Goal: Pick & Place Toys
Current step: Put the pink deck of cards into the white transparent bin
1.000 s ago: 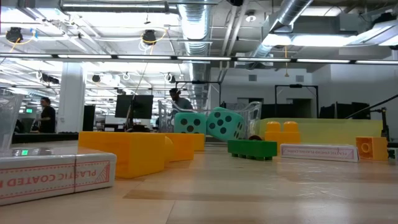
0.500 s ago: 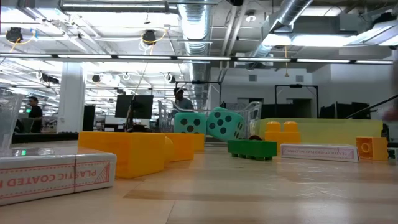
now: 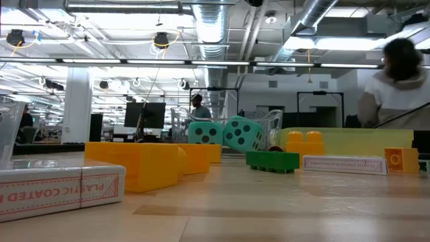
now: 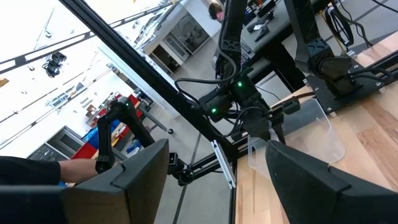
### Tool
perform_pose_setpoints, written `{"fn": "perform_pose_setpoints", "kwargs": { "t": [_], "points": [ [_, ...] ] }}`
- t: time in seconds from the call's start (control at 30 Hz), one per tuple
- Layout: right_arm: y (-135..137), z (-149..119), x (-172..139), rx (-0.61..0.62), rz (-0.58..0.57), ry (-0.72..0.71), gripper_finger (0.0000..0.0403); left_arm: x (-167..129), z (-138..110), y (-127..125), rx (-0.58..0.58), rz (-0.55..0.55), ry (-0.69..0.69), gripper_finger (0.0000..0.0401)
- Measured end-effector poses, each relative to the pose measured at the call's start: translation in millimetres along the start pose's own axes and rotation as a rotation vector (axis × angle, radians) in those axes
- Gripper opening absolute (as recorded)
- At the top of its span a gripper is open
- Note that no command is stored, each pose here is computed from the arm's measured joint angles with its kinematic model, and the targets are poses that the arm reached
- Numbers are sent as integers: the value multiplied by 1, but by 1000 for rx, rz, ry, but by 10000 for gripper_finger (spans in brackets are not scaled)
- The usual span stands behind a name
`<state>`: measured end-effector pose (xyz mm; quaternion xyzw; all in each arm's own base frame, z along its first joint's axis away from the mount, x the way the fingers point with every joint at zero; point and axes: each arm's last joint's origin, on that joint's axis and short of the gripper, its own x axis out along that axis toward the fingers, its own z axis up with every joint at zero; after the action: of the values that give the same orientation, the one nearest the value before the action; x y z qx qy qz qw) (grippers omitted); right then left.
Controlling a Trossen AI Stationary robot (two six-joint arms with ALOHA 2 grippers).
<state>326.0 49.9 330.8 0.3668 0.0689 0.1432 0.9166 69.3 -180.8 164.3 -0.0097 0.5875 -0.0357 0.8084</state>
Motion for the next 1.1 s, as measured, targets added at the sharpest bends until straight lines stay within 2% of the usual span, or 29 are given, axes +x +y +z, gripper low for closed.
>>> {"fn": "perform_pose_setpoints", "kwargs": {
  "t": [0.37,0.6,0.97,1.1],
  "points": [
    [0,0,0,1,0,1,260,0,-1,2,-97,23,15,62],
    [0,0,0,1,0,1,260,-1,-1,5,-89,54,5,62],
    [0,0,0,1,0,1,260,-1,-3,8,-7,84,15,65],
    [0,0,0,0,0,1,260,0,-2,7,-14,73,11,86]
  ]
}}
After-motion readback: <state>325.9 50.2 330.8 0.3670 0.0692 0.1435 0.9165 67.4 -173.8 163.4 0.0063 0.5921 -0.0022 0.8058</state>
